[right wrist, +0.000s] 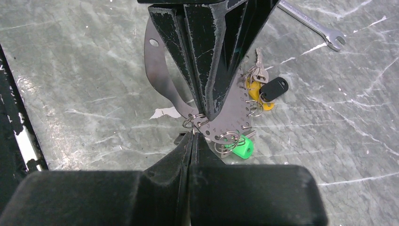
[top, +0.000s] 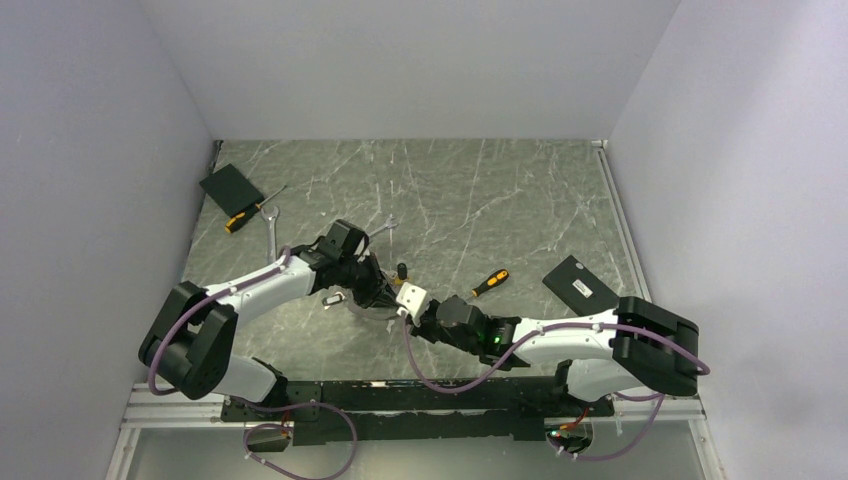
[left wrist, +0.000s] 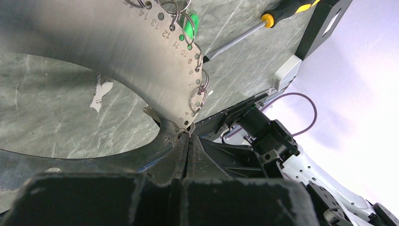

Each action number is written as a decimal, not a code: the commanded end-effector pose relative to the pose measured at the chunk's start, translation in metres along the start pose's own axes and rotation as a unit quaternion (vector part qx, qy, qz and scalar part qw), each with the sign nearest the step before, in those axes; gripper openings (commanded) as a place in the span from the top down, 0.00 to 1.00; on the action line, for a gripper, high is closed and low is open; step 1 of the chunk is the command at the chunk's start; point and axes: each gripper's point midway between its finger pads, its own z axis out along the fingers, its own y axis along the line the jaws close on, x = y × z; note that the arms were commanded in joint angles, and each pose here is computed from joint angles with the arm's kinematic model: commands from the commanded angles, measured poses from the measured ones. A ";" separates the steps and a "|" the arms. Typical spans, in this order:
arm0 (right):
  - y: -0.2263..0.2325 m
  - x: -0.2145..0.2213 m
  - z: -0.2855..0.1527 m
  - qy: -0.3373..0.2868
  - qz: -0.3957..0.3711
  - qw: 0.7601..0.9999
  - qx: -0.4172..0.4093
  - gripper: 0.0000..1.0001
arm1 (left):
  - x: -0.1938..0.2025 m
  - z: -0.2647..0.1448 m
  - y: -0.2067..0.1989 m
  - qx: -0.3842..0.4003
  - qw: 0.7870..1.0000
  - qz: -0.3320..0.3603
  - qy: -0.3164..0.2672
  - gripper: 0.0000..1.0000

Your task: Put the keys on the keyring

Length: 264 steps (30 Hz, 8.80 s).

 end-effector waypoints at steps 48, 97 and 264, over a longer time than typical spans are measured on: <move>-0.002 -0.016 0.003 -0.014 -0.069 0.997 0.026 1.00 | 0.002 -0.007 -0.023 0.045 0.999 -0.014 0.016 1.00; -0.032 -0.003 -0.062 -0.039 0.107 0.983 0.143 1.00 | 0.006 -0.005 0.024 -0.074 0.965 0.238 -0.076 0.50; -0.070 -0.003 -0.117 -0.164 0.227 0.937 0.209 1.00 | -0.002 0.064 -0.001 0.047 0.373 0.927 0.007 0.72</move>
